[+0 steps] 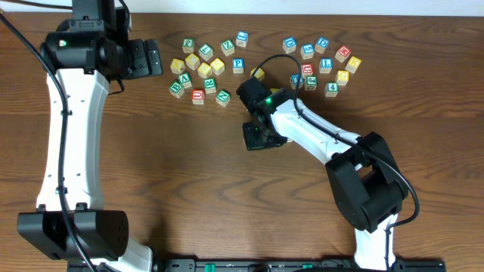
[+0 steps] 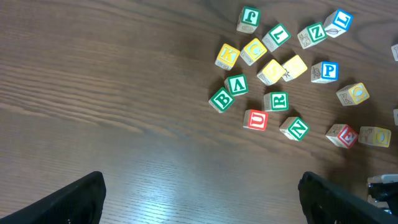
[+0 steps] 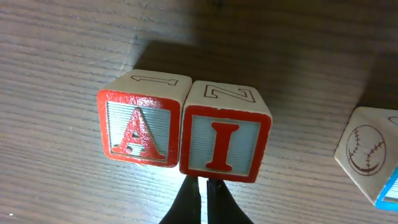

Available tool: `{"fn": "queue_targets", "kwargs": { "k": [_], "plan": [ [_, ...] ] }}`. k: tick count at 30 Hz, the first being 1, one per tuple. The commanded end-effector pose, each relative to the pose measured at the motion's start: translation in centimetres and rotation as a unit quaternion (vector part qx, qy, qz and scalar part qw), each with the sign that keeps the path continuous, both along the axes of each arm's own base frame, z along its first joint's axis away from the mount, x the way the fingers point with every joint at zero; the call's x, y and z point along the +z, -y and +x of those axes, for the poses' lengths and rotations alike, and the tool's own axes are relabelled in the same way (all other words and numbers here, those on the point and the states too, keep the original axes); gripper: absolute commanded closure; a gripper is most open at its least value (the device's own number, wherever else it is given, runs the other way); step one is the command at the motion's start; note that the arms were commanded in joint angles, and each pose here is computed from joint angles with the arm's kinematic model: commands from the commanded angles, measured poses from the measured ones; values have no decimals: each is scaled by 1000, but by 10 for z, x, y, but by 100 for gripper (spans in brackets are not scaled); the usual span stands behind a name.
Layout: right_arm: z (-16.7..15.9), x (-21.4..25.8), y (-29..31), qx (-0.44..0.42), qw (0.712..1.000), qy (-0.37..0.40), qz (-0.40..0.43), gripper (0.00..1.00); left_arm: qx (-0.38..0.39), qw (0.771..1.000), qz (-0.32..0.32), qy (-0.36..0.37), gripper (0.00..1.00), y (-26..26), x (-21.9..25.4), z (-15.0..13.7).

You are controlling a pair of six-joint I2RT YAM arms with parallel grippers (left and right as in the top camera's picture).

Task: Spell out AI2

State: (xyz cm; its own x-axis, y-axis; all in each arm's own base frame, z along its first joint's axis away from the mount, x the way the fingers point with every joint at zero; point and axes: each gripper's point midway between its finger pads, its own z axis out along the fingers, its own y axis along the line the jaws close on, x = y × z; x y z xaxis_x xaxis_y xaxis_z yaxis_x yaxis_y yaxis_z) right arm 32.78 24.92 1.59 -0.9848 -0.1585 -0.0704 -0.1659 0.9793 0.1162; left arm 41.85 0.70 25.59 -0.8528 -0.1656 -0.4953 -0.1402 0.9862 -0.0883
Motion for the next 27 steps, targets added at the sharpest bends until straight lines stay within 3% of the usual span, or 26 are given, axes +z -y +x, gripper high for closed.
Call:
{"fn": "queue_targets", "kwargs": {
  "k": [1, 27],
  "plan": [
    [2, -6, 5, -7, 1000, 0, -9, 99, 6, 1000, -1, -4, 2, -1, -2, -1],
    [6, -5, 5, -8, 1000, 6, -5, 99, 6, 1000, -1, -4, 2, -1, -2, -1]
  ]
}}
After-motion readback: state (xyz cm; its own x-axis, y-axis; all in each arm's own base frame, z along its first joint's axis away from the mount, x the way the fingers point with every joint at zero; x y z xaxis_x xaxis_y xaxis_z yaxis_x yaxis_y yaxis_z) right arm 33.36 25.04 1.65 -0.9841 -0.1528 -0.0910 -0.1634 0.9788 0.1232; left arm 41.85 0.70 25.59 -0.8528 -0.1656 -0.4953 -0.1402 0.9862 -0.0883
